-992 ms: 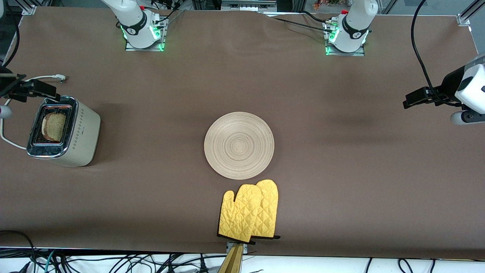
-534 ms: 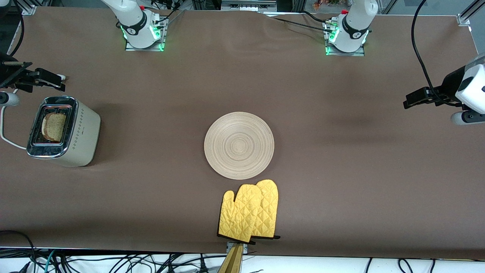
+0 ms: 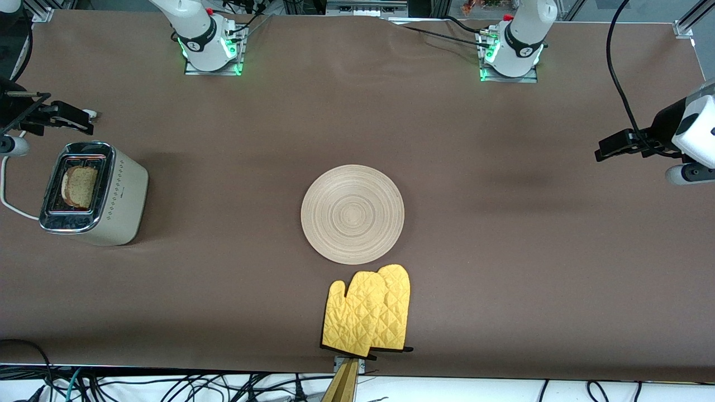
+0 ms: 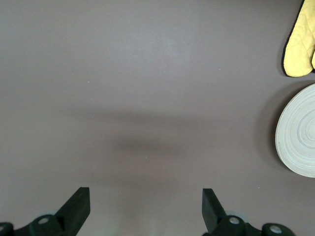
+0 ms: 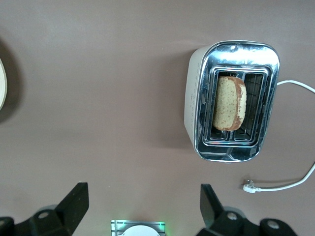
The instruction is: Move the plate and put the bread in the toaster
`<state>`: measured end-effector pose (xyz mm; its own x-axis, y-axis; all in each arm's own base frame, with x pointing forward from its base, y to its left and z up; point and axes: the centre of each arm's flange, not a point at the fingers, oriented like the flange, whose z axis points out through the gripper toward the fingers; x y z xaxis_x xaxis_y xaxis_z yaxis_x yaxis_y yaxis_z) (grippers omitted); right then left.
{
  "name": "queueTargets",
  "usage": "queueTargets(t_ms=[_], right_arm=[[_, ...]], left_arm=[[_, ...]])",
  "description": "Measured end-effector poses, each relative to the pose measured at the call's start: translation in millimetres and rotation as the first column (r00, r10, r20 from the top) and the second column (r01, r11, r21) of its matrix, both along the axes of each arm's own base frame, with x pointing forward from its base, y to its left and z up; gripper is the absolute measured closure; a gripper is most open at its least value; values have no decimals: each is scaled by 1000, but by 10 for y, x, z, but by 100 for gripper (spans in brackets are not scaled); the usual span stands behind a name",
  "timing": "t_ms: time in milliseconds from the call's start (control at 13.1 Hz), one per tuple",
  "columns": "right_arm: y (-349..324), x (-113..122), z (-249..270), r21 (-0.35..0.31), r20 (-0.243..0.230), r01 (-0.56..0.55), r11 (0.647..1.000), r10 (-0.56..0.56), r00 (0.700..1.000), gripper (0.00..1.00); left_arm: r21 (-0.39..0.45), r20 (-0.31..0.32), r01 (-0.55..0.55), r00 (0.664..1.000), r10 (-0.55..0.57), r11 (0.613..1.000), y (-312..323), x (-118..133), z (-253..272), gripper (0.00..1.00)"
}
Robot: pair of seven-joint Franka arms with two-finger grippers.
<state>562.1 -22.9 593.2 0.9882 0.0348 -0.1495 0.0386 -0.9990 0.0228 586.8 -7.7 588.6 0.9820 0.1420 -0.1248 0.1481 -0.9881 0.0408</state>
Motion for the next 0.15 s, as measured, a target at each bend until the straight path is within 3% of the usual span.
queueTargets(t_ms=[153], right_arm=[[-1, 4, 2, -1, 3, 0, 1000, 0, 1000, 0]], left_arm=[[0, 1, 0, 1000, 0, 1000, 0, 1, 0, 0]])
